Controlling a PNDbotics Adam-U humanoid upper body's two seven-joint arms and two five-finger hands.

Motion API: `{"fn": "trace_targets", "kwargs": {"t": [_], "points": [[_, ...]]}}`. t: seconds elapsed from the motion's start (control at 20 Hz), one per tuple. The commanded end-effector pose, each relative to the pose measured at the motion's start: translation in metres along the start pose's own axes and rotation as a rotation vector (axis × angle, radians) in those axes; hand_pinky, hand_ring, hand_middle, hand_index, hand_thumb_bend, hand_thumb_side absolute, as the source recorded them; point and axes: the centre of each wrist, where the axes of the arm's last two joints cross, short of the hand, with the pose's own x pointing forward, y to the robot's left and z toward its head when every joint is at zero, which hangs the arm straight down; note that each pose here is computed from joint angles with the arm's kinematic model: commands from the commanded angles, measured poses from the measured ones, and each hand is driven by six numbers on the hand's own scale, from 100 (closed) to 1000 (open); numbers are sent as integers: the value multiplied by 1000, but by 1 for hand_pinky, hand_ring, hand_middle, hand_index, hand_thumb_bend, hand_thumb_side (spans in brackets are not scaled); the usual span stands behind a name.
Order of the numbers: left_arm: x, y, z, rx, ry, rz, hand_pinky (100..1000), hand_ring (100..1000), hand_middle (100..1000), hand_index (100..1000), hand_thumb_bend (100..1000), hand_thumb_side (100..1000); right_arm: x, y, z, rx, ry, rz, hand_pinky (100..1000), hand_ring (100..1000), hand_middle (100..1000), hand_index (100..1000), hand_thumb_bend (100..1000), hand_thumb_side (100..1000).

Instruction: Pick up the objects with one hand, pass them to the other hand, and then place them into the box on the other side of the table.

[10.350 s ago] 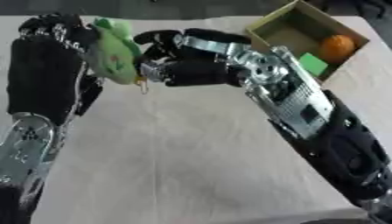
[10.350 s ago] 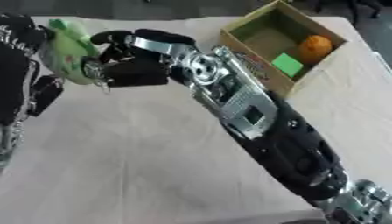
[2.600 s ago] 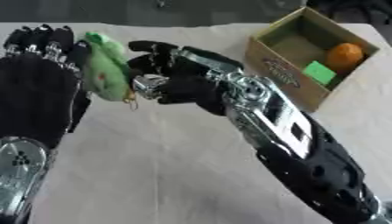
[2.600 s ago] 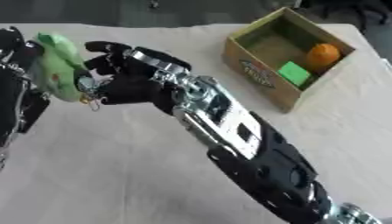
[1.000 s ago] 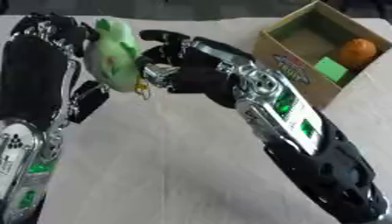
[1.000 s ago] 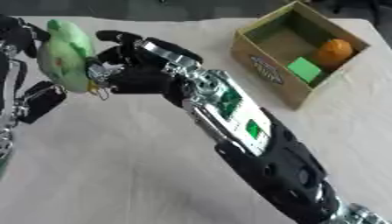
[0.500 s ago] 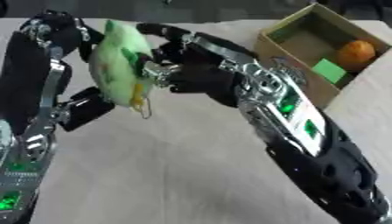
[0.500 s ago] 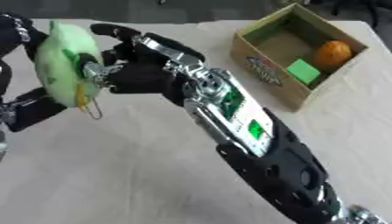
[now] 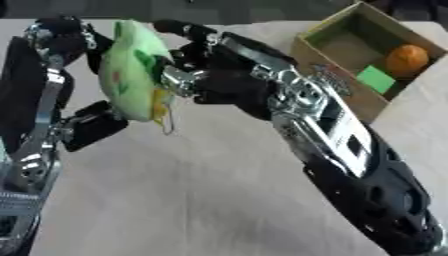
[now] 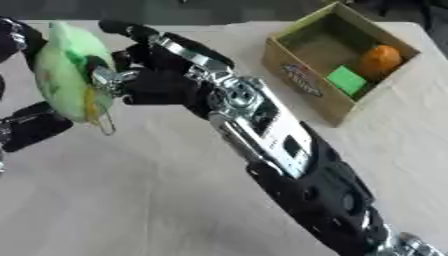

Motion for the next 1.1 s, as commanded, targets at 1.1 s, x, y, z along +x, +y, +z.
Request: {"fn": "trace_targets", "kwargs": {"t": [1.1], "points": [[-8, -10, 4, 45, 78, -147, 450, 431, 255, 464, 318, 100, 8, -7, 0, 14, -17, 29, 1000, 1000, 864, 1000, 100, 306]]}}
